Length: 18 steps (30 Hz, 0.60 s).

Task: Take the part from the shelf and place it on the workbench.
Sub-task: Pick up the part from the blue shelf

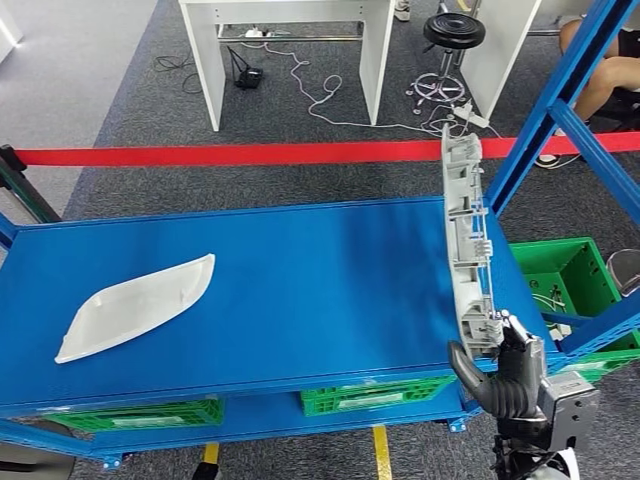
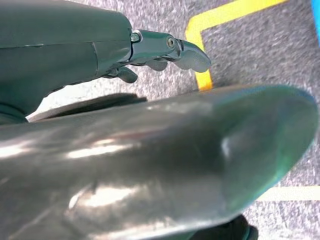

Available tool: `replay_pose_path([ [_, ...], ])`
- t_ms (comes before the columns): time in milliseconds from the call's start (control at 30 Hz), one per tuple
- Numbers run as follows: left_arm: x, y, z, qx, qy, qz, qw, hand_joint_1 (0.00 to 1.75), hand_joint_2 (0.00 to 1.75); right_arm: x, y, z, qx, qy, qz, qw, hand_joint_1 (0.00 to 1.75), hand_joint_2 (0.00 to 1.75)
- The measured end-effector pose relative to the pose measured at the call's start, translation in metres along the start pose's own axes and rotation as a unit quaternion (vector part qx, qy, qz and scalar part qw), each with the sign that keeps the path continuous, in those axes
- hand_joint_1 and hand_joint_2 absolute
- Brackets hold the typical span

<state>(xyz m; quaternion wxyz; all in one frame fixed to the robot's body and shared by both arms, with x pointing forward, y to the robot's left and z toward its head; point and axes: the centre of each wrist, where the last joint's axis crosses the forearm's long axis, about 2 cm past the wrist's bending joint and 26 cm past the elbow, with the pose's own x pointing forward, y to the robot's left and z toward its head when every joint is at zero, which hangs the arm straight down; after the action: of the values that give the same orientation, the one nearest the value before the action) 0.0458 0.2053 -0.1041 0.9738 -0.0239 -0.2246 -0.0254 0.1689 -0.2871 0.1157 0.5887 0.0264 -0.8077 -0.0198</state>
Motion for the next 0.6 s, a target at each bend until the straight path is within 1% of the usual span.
replay_pose_path([
  [67,0.000,0.000,0.000,0.013,-0.019,-0.010,1.000,0.00,0.00,0.002,-0.001,0.001,-0.004,-0.003,-0.031,1.000,1.75,1.75],
  [200,0.001,0.001,0.000,0.041,-0.075,-0.043,0.995,0.00,0.00,0.009,-0.006,0.003,-0.012,-0.018,-0.117,0.993,1.75,1.75],
  [300,0.002,0.001,0.000,0.048,-0.093,-0.054,0.993,0.00,0.00,0.014,-0.009,0.004,-0.015,-0.030,-0.152,0.988,1.75,1.75],
  [433,0.003,0.001,0.000,0.050,-0.097,-0.060,0.992,0.00,1.75,0.018,-0.012,0.004,-0.023,-0.038,-0.162,0.986,1.75,1.75],
  [500,0.003,0.001,0.000,0.051,-0.098,-0.061,0.992,0.00,1.75,0.019,-0.013,0.005,-0.025,-0.042,-0.170,0.984,1.75,1.75],
  [600,0.003,0.001,0.000,0.050,-0.097,-0.062,0.992,0.00,1.75,0.021,-0.014,0.006,-0.022,-0.049,-0.210,0.976,1.75,1.75],
])
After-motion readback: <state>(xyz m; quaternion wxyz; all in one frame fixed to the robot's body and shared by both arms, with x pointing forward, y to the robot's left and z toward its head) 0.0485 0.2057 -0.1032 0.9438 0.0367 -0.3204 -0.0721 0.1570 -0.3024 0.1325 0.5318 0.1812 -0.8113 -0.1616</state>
